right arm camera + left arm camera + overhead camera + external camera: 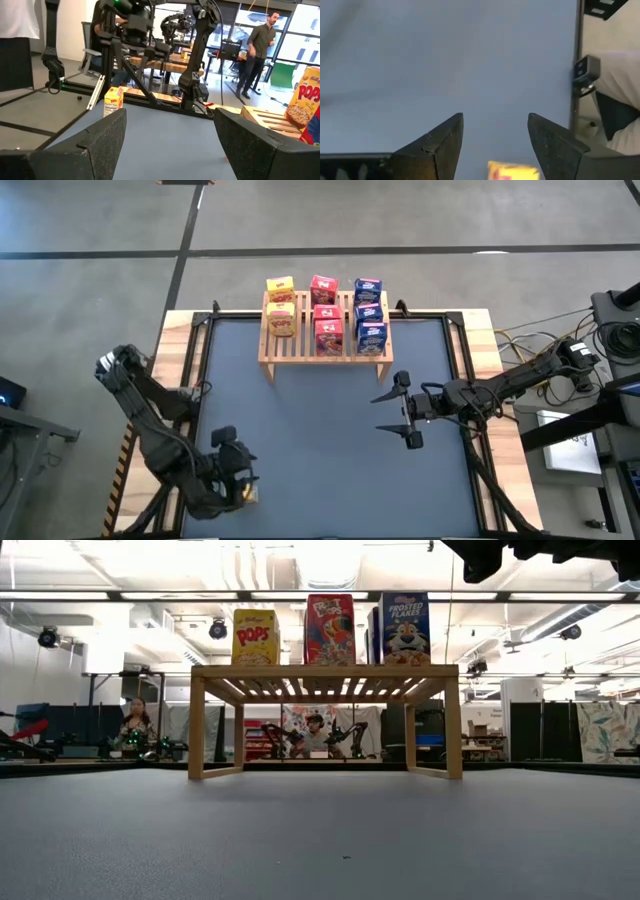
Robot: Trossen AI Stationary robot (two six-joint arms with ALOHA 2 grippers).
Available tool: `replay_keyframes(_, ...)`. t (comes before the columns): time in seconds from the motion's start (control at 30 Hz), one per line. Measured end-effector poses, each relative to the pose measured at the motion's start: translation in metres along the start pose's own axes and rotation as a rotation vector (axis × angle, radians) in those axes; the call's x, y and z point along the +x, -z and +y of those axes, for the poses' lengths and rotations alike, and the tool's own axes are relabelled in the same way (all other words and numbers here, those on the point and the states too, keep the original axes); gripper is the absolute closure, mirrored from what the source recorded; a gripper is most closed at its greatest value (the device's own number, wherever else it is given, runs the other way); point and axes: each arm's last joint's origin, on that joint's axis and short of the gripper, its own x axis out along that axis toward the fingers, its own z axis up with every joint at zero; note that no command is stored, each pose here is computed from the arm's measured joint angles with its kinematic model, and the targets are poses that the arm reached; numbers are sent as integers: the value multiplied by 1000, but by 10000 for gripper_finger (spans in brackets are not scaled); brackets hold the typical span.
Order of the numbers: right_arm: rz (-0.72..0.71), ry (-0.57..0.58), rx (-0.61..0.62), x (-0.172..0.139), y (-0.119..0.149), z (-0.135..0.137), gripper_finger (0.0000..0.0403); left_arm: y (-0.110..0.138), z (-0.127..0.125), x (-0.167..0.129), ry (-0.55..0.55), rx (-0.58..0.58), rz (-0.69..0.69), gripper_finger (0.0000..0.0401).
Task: Stack cereal on shelf
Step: Put the yellow cereal box on the shelf aligned with the other yellow cereal box
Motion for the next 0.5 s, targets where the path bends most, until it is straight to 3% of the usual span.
replay_keyframes(0.17, 0, 0, -1, 0, 0, 0, 115, -8, -27, 13, -26, 21, 51, 190)
replay_keyframes(0.5, -16, 3, -36, 0, -2, 0, 115, -6, -65, 33, -102, -46, 352, 141)
